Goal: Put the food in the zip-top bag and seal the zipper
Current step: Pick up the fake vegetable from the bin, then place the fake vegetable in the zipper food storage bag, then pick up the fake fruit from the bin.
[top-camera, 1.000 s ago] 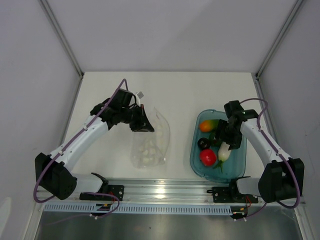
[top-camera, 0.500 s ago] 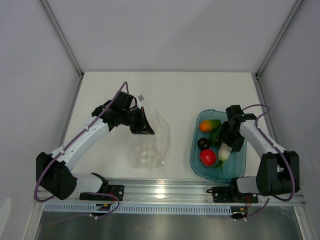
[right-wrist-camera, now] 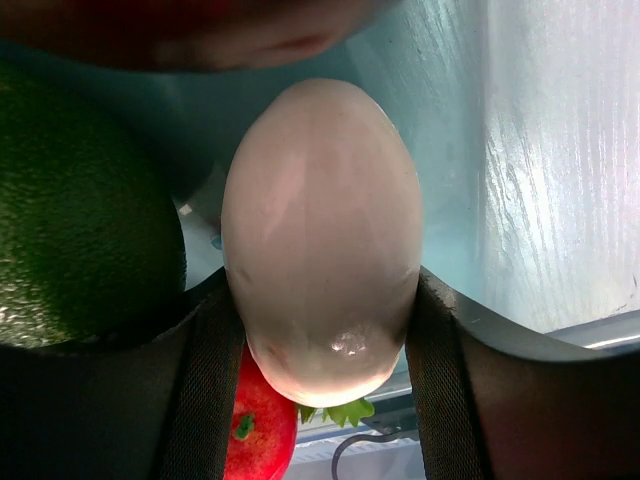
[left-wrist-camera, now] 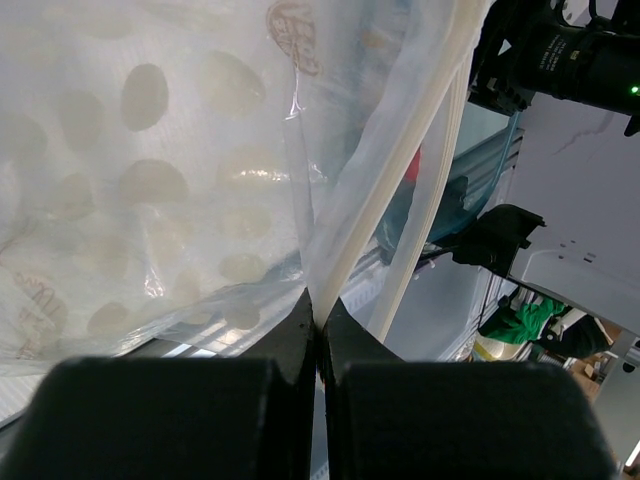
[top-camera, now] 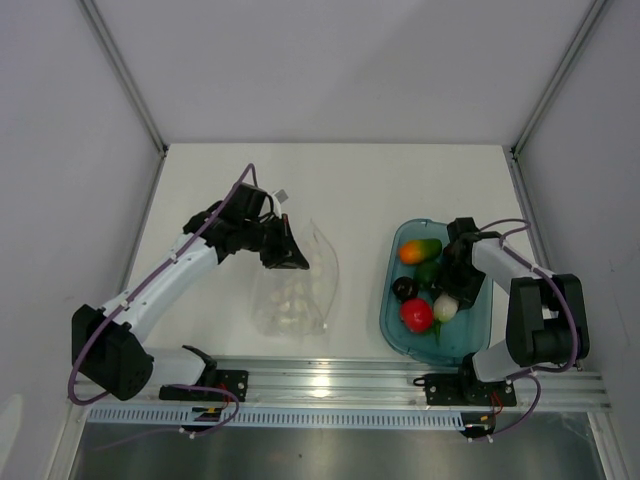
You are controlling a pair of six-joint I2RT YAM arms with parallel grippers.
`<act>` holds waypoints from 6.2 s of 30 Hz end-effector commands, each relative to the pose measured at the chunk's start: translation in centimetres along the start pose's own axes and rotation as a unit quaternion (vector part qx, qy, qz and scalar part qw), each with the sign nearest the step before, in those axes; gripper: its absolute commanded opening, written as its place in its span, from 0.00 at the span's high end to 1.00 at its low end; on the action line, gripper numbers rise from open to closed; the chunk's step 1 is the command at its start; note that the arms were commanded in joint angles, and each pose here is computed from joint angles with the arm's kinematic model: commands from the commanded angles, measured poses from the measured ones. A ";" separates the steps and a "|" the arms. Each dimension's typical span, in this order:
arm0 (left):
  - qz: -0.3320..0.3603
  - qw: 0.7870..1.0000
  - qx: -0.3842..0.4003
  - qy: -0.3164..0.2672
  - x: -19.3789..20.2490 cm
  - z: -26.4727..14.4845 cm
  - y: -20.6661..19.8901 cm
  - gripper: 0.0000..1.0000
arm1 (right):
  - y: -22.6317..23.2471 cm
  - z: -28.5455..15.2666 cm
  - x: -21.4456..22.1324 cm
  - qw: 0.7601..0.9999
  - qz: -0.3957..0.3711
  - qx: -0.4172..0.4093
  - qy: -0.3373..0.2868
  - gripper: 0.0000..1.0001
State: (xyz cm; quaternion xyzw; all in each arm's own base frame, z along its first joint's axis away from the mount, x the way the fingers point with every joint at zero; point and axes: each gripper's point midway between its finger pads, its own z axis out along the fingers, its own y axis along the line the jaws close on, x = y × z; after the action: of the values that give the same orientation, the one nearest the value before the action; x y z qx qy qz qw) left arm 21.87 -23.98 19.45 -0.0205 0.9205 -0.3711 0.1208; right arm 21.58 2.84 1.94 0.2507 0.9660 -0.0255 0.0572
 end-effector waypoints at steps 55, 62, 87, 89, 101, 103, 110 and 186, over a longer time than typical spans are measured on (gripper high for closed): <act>0.006 0.999 0.040 -0.002 -0.1 -0.4 -2.4 0.99 | 24.4 -22.6 14.1 0.769 -0.318 -0.499 0.240 1.00; 0.010 0.999 0.043 -0.001 0.2 -0.6 -2.9 0.99 | 26.3 -20.8 11.3 0.831 -0.293 -0.433 0.192 1.00; -0.002 0.991 0.133 0.031 1.4 -1.0 -6.4 0.99 | 28.8 -18.0 10.2 0.844 -0.380 -0.378 -0.007 0.81; -0.004 0.991 0.133 0.030 1.5 -1.0 -6.3 1.00 | 28.5 -18.3 10.2 0.844 -0.383 -0.375 -0.012 0.65; -0.010 0.992 0.120 0.026 2.0 -0.7 -5.1 0.99 | 26.8 -20.8 10.6 0.833 -0.395 -0.386 -0.029 0.07; -0.008 0.992 0.121 0.023 1.9 -0.8 -5.3 0.99 | 26.7 -21.0 10.6 0.833 -0.394 -0.387 -0.031 0.06; -0.005 0.993 0.119 0.023 1.9 -0.9 -5.1 0.99 | 25.9 -23.3 8.3 0.843 -0.373 -0.379 -0.087 0.09; -0.022 0.992 0.115 0.046 3.5 0.0 -3.1 0.99 | 6.5 -5.6 12.4 0.965 -0.101 -0.160 0.181 0.78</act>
State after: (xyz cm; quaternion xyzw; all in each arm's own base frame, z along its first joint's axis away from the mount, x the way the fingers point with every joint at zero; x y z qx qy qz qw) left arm 17.88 -26.25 19.22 -0.0251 0.8857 -0.4597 0.0605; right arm 13.10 15.48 5.25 0.1290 0.9715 0.1722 -0.0998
